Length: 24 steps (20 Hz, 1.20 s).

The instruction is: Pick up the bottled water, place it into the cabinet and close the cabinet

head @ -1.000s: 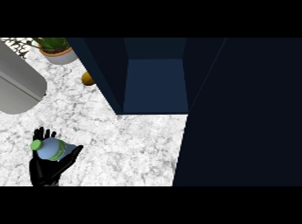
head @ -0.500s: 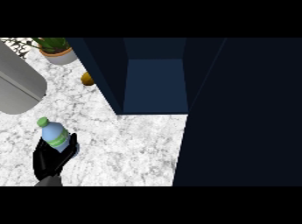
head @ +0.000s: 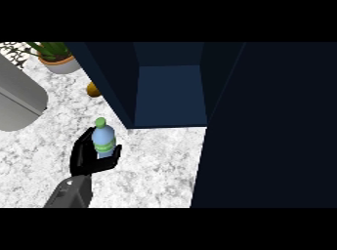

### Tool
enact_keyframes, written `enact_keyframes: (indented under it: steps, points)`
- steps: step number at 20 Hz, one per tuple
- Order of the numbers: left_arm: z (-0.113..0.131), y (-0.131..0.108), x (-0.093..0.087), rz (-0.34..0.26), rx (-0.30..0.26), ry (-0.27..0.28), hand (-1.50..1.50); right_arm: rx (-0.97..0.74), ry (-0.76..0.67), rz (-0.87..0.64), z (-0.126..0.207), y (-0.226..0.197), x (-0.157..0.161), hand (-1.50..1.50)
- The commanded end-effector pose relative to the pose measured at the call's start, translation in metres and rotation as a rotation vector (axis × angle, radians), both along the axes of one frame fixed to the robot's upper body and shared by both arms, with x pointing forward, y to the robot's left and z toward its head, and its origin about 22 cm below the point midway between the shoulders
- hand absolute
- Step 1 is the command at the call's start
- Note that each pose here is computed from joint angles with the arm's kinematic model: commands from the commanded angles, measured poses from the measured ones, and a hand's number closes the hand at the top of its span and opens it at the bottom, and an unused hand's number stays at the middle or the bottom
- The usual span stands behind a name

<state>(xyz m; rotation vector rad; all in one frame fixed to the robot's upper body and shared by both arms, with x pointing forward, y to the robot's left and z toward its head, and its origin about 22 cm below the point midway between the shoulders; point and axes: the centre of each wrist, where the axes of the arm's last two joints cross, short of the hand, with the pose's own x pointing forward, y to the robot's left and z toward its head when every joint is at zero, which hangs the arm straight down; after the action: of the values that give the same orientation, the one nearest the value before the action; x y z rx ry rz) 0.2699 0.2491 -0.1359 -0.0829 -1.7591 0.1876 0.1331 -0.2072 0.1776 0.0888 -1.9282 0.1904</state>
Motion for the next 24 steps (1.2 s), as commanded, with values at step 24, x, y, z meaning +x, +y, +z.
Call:
enact_keyframes:
  steps: [24]
  points:
    - [0.114, -0.136, 0.082, -0.262, -0.127, -0.062, 1.50, 0.039, -0.039, -0.085, -0.007, -0.076, 0.000, -1.50]
